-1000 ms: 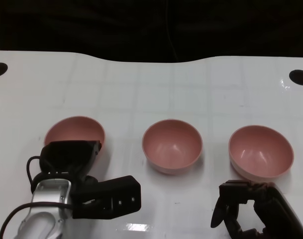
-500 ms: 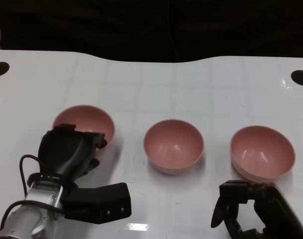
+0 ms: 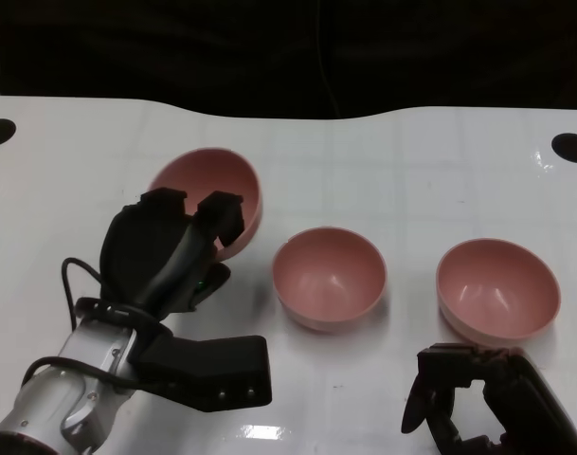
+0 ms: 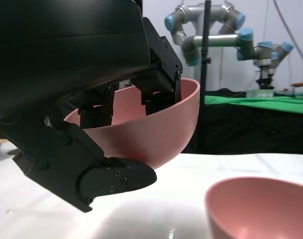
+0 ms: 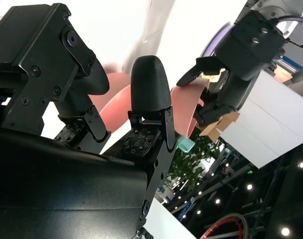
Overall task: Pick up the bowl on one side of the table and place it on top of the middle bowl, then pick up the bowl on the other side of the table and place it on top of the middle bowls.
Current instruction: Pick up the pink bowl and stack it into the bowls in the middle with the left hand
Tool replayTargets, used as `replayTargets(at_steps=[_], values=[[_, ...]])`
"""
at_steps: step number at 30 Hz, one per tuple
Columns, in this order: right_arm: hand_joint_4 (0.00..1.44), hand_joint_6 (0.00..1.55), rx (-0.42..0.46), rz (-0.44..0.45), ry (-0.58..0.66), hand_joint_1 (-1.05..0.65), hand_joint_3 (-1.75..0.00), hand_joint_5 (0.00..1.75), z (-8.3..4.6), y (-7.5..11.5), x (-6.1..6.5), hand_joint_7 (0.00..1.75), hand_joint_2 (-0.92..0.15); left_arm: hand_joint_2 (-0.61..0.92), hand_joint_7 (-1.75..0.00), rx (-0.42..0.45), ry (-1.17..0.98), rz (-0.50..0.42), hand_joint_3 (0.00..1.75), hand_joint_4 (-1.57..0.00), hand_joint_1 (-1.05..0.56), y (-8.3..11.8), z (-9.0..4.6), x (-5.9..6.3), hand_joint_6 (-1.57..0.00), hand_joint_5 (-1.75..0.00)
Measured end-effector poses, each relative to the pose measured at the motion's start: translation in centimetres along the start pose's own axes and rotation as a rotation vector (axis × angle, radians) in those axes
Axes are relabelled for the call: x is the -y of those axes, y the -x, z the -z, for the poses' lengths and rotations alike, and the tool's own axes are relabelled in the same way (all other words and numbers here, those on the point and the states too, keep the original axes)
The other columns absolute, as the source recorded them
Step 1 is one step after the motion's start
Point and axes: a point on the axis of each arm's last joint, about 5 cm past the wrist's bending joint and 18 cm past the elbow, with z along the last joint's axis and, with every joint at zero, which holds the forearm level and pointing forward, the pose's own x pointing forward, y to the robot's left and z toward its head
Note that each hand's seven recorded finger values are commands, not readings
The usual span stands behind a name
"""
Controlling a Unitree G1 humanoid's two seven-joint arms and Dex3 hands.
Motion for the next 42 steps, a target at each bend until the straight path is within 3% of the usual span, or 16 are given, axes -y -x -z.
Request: replayTargets(at_steps=[5, 7, 11, 12, 13, 15, 17, 21, 26, 30, 32, 33, 34, 35, 37, 42], values=[[0.94, 0.95, -0.001, -0.001, 0.0, 0.21, -1.67, 1.66, 0.0, 0.0, 0.0, 1.35, -0.13, 0.43, -1.71, 0.055, 0.068, 0.009, 1.06, -0.86, -0.22, -0.4, -0.8, 0.0, -0.68, -1.75], [0.94, 0.95, -0.004, -0.001, 0.001, 0.21, -1.65, 1.67, 0.0, 0.0, 0.0, 1.35, -0.13, 0.45, -1.5, 0.074, 0.08, 0.028, 1.07, -0.85, -0.23, -0.7, -1.4, 0.0, -0.76, -1.75], [0.94, 0.94, -0.013, -0.001, 0.002, 0.21, -1.65, 1.67, 0.1, -0.1, 0.0, 1.35, -0.14, 0.46, -1.42, 0.11, 0.098, 0.047, 1.07, -0.85, -0.24, -1.3, -2.4, 0.0, -0.8, -1.75], [0.94, 0.94, -0.014, -0.001, 0.002, 0.2, -1.65, 1.67, 0.1, 0.0, 0.0, 1.34, -0.14, 0.48, -1.22, 0.116, 0.1, 0.048, 1.03, -0.85, -0.21, -1.4, -2.6, -0.1, -0.87, -1.75], [0.94, 0.94, -0.014, -0.001, 0.002, 0.2, -1.65, 1.67, 0.1, 0.0, 0.0, 1.34, -0.14, 0.47, -1.22, 0.125, 0.104, 0.053, 1.0, -0.86, -0.2, -1.6, -2.8, -0.1, -0.88, -1.75], [0.94, 0.94, -0.013, -0.002, 0.002, 0.2, -1.65, 1.67, 0.1, 0.0, 0.0, 1.34, -0.14, 0.45, -1.55, 0.158, 0.124, 0.067, 0.92, -0.86, -0.18, -2.2, -3.6, 0.1, -0.77, -1.75], [0.94, 0.93, -0.01, -0.005, 0.001, 0.2, -1.65, 1.67, 0.1, -0.1, 0.0, 1.33, -0.14, 0.47, -1.69, 0.19, 0.146, 0.091, 0.9, -0.86, -0.17, -2.4, -4.5, 0.8, -0.71, -1.75], [0.93, 0.93, -0.01, -0.006, 0.001, 0.18, -1.64, 1.69, 0.1, -0.1, -0.1, 1.33, -0.14, 0.48, -1.43, 0.227, 0.182, 0.139, 0.98, -0.87, -0.18, -2.4, -5.7, 1.9, -0.8, -1.75], [0.92, 0.93, -0.011, -0.007, 0.001, 0.2, -1.64, 1.71, 0.1, -0.1, -0.1, 1.33, -0.14, 0.46, -1.38, 0.249, 0.157, 0.18, 1.05, -0.88, -0.2, -3.0, -6.0, 2.3, -0.81, -1.75], [0.92, 0.93, -0.01, -0.008, 0.001, 0.21, -1.65, 1.71, 0.1, -0.1, -0.1, 1.32, -0.12, 0.48, -1.1, 0.26, 0.134, 0.21, 0.97, -0.85, -0.21, -3.4, -5.9, 2.5, -0.9, -1.75], [0.92, 0.93, -0.01, -0.009, 0.001, 0.21, -1.66, 1.71, 0.1, -0.2, -0.1, 1.31, -0.12, 0.69, -0.61, 0.274, 0.11, 0.227, 0.58, -0.81, -0.26, -3.5, -6.0, 2.5, -0.93, -1.4], [0.92, 0.93, -0.008, -0.009, 0.001, 0.21, -1.66, 1.71, 0.1, -0.2, -0.1, 1.31, -0.12, 0.77, -0.47, 0.282, 0.092, 0.242, 0.43, -0.8, -0.27, -3.7, -6.0, 2.5, -0.96, -1.31], [0.92, 0.93, -0.008, -0.008, 0.002, 0.21, -1.65, 1.71, 0.1, -0.2, -0.1, 1.31, -0.13, 0.84, -0.3, 0.29, 0.06, 0.271, 0.36, -0.67, -0.33, -3.8, -6.0, 2.5, -0.83, -1.1], [0.92, 0.93, -0.007, -0.009, 0.002, 0.21, -1.65, 1.7, 0.1, -0.3, -0.1, 1.31, -0.13, 0.89, -0.14, 0.29, 0.023, 0.305, 0.3, -0.63, -0.39, -3.9, -6.0, 2.4, -0.73, -0.73], [0.92, 0.94, -0.007, -0.013, 0.005, 0.21, -1.64, 1.7, 0.1, -0.4, -0.1, 1.31, -0.13, 0.91, -0.03, 0.292, -0.064, 0.361, 0.24, -0.59, -0.47, -4.2, -6.0, 2.1, -0.62, -0.37], [0.93, 0.94, -0.008, -0.011, 0.0, 0.21, -1.64, 1.69, 0.2, -0.6, -0.3, 1.32, -0.13, 0.92, 0.0, 0.292, -0.175, 0.416, 0.29, -0.42, -0.64, -4.5, -5.9, 1.2, -0.44, -0.14]])
